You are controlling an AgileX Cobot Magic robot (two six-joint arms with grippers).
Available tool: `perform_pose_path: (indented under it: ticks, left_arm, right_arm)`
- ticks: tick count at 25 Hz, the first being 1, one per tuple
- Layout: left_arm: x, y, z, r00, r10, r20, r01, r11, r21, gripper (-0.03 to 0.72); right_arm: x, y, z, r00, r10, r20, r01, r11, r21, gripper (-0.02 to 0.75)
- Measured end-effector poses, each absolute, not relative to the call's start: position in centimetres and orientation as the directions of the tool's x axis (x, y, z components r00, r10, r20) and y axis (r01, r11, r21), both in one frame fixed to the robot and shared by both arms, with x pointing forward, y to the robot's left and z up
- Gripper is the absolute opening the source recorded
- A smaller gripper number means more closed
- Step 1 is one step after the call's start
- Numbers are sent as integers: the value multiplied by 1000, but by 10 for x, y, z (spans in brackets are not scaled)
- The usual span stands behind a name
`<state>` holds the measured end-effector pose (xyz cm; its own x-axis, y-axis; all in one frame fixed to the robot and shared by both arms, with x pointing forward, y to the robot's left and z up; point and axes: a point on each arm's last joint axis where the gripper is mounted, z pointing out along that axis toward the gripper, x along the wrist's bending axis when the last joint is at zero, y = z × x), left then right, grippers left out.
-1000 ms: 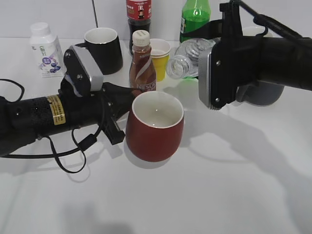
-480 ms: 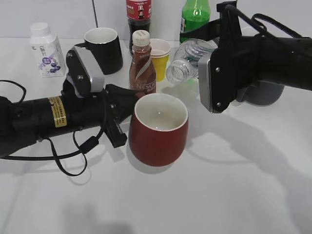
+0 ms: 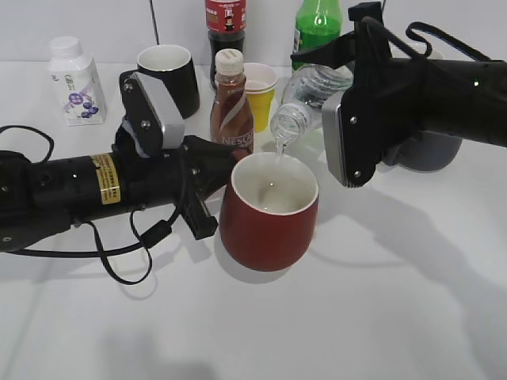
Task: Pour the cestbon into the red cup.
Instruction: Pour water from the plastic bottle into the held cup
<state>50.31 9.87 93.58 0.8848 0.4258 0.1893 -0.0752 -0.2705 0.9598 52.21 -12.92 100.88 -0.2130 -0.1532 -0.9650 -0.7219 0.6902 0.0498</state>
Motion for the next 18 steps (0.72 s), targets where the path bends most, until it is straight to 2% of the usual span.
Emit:
perform_pose_path:
  ticks: [18]
  left_arm:
    - [503,99,936,885,425,190,-75,-273,959,43]
  right_arm:
    - [522,-129,1009,-133,-224,-965,-742,669,-53,492]
